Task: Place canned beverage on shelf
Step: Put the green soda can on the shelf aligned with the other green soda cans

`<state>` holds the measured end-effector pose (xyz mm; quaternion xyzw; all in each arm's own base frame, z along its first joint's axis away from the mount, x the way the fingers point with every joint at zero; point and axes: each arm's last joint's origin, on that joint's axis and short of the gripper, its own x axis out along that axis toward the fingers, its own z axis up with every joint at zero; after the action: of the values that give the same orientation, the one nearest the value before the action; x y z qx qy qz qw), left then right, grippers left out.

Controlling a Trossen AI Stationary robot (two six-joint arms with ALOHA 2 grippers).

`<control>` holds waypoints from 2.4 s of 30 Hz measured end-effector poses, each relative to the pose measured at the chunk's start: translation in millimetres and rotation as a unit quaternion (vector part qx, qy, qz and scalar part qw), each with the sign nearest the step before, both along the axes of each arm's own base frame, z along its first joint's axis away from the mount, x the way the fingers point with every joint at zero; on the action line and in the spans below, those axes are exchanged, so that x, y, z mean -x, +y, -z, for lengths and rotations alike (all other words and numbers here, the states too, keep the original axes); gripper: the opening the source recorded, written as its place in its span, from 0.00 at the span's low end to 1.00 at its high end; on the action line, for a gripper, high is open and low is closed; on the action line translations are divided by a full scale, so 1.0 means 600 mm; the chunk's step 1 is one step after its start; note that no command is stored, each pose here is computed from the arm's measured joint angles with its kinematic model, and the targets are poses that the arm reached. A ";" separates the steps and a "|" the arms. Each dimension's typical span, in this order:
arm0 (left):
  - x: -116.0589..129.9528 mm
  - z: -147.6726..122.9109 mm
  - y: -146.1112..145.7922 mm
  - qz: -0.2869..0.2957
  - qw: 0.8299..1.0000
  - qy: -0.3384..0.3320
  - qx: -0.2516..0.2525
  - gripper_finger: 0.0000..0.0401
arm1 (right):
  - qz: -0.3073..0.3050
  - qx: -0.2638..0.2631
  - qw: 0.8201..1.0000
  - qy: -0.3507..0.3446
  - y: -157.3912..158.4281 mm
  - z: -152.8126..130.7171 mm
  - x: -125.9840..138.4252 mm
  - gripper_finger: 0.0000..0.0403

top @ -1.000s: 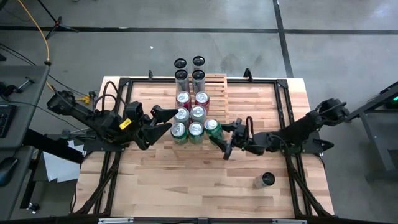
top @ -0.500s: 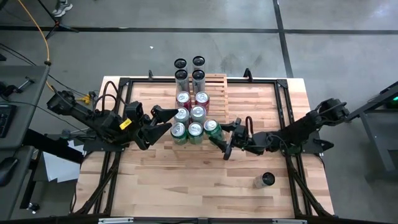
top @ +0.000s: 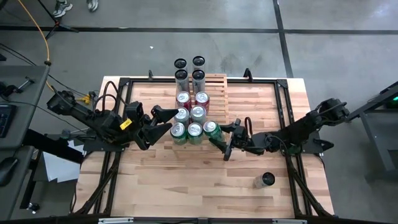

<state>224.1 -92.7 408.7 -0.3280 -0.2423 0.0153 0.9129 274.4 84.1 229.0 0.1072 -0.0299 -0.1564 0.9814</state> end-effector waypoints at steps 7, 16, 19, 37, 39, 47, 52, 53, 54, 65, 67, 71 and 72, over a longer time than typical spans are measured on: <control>0.000 0.000 0.000 0.000 1.000 0.000 0.000 0.98 | 0.000 0.001 1.000 0.003 0.000 0.000 0.000 0.72; 0.000 0.000 0.000 0.000 1.000 0.000 -0.001 0.98 | 0.000 0.002 1.000 0.004 0.000 0.000 0.000 0.72; 0.000 0.000 0.000 0.000 1.000 0.000 -0.001 0.98 | 0.000 0.002 1.000 0.004 0.000 0.001 0.000 0.74; -0.001 0.002 -0.001 0.000 1.000 0.005 -0.003 0.98 | 0.001 0.003 1.000 0.008 0.000 0.001 0.000 0.95; -0.002 0.003 -0.001 0.000 1.000 0.009 -0.005 0.98 | 0.001 0.004 1.000 0.008 0.000 0.001 0.000 0.95; -0.002 0.003 -0.001 0.000 1.000 0.010 -0.006 0.98 | 0.001 0.006 1.000 0.016 0.000 0.003 0.001 0.95; -0.002 0.003 -0.001 0.000 1.000 0.010 -0.006 0.98 | 0.001 0.007 1.000 0.018 0.000 0.004 0.001 0.95; -0.002 0.003 -0.001 0.000 1.000 0.010 -0.006 0.98 | 0.001 0.007 1.000 0.018 0.000 0.004 0.001 0.95; -0.002 0.003 -0.001 0.000 1.000 0.010 -0.006 0.98 | 0.001 0.007 1.000 0.018 0.000 0.004 0.001 0.95; -0.002 0.003 -0.001 0.000 1.000 0.010 -0.006 0.98 | 0.001 0.008 1.000 0.020 0.000 0.004 0.001 0.95; -0.002 0.003 -0.001 0.000 1.000 0.010 -0.006 0.98 | 0.001 0.009 1.000 0.022 0.000 0.005 0.001 0.95; -0.002 0.003 -0.001 0.000 1.000 0.010 -0.006 0.98 | 0.001 0.009 1.000 0.022 0.000 0.005 0.001 0.95; -0.002 0.003 -0.001 0.000 1.000 0.010 -0.006 0.98 | 0.001 0.009 1.000 0.022 0.000 0.005 0.001 0.95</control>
<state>225.2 -93.2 406.7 -0.3226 -0.2329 0.0172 0.9173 274.0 83.8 225.9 0.0952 -0.0098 -0.1592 0.9826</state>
